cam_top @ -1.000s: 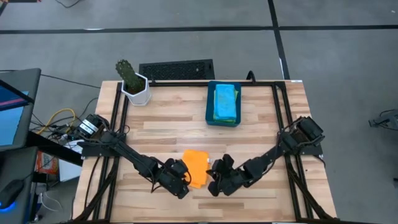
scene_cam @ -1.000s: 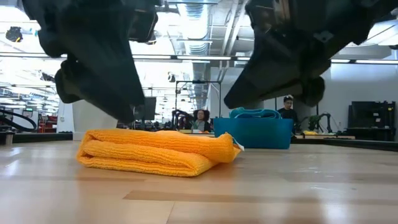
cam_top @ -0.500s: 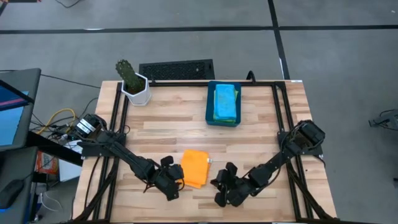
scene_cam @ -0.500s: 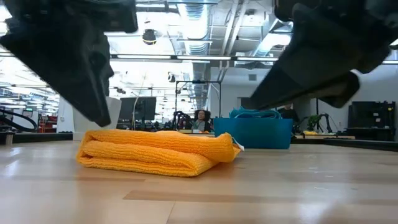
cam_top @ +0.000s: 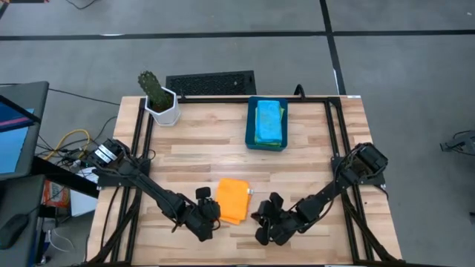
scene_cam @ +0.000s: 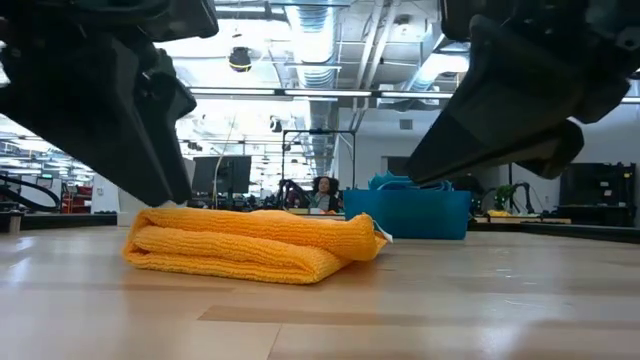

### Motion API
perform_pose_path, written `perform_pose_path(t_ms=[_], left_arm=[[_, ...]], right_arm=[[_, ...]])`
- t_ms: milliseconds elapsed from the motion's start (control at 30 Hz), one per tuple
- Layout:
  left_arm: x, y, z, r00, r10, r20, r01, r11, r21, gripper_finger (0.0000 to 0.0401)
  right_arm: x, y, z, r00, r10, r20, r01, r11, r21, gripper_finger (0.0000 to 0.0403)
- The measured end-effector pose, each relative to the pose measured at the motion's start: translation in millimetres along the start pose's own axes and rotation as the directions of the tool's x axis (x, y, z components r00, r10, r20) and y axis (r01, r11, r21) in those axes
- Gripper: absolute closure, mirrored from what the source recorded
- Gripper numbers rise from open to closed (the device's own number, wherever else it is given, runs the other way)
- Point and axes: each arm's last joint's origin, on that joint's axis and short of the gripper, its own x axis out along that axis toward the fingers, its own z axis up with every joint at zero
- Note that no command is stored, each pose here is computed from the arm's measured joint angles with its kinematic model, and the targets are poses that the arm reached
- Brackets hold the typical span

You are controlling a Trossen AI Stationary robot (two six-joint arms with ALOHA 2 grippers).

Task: Fold microfiber towels
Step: Fold the orange towel

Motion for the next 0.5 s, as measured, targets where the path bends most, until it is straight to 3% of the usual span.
perform_pose_path(t_ms=[133,400,500], left_arm=[[1.2,2.1,-0.9,1.0,0.016,-0.011,-0.016,1.0,-0.01,0.0271],[0.4,2.7,0.4,1.0,0.014,-0.004,-0.014,1.0,-0.018,0.0385],[0.6,2.3,0.6,1.0,0.006,-0.006,-0.006,1.0,-0.011,0.0396]], right_arm=[[1.2,-1.4,1.2,1.0,-0.006,-0.002,0.006,1.0,0.002,0.0351],[1.5,-1.8,1.5,1.0,-0.007,-0.002,0.007,1.0,0.002,0.0351],[1.5,-1.6,1.5,1.0,-0.006,-0.002,0.006,1.0,0.002,0.0351]])
